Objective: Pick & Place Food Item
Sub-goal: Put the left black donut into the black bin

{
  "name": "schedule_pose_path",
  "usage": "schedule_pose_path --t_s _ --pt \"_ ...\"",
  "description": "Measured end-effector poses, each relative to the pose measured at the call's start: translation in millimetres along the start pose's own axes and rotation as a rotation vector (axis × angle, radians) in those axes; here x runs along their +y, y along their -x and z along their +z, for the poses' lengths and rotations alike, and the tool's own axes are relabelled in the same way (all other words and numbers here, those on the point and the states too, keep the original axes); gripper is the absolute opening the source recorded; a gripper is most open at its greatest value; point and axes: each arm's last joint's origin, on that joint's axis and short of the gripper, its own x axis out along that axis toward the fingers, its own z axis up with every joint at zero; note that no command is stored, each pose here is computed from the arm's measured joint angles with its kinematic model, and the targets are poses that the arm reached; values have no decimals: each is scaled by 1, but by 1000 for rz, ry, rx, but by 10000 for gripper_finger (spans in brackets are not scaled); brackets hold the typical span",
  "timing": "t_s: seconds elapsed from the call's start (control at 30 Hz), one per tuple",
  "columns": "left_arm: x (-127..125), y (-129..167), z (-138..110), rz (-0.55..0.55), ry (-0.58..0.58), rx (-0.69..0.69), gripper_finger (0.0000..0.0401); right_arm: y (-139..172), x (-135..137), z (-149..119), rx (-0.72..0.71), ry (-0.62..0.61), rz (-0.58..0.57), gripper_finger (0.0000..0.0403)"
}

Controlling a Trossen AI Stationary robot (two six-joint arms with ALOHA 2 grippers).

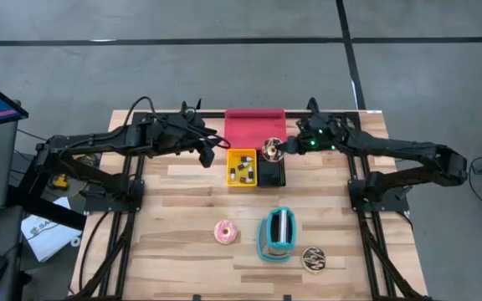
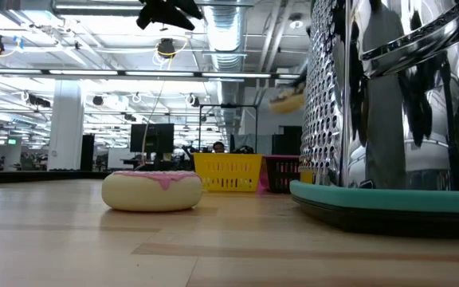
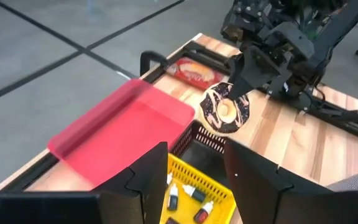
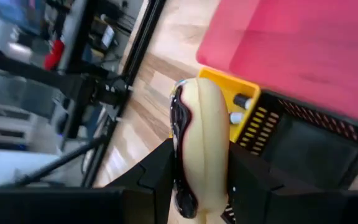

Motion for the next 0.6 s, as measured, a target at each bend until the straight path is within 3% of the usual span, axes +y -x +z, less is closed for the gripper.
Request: schedule_pose_path --t_s 0.13,0.27,0.43,0.6 --pt "1 0 -3 15 -4 23 155 -6 -26 -18 -38 -88 57 120" --pt "2 -1 -5 38 7 30 155 -15 -32 -29 -57 -123 120 120" --pt "6 -9 -27 49 83 46 154 -31 -38 -38 -39 -98 63 120" --pt "5 -9 -50 2 203 -23 154 -42 -47 -40 -31 -81 11 120"
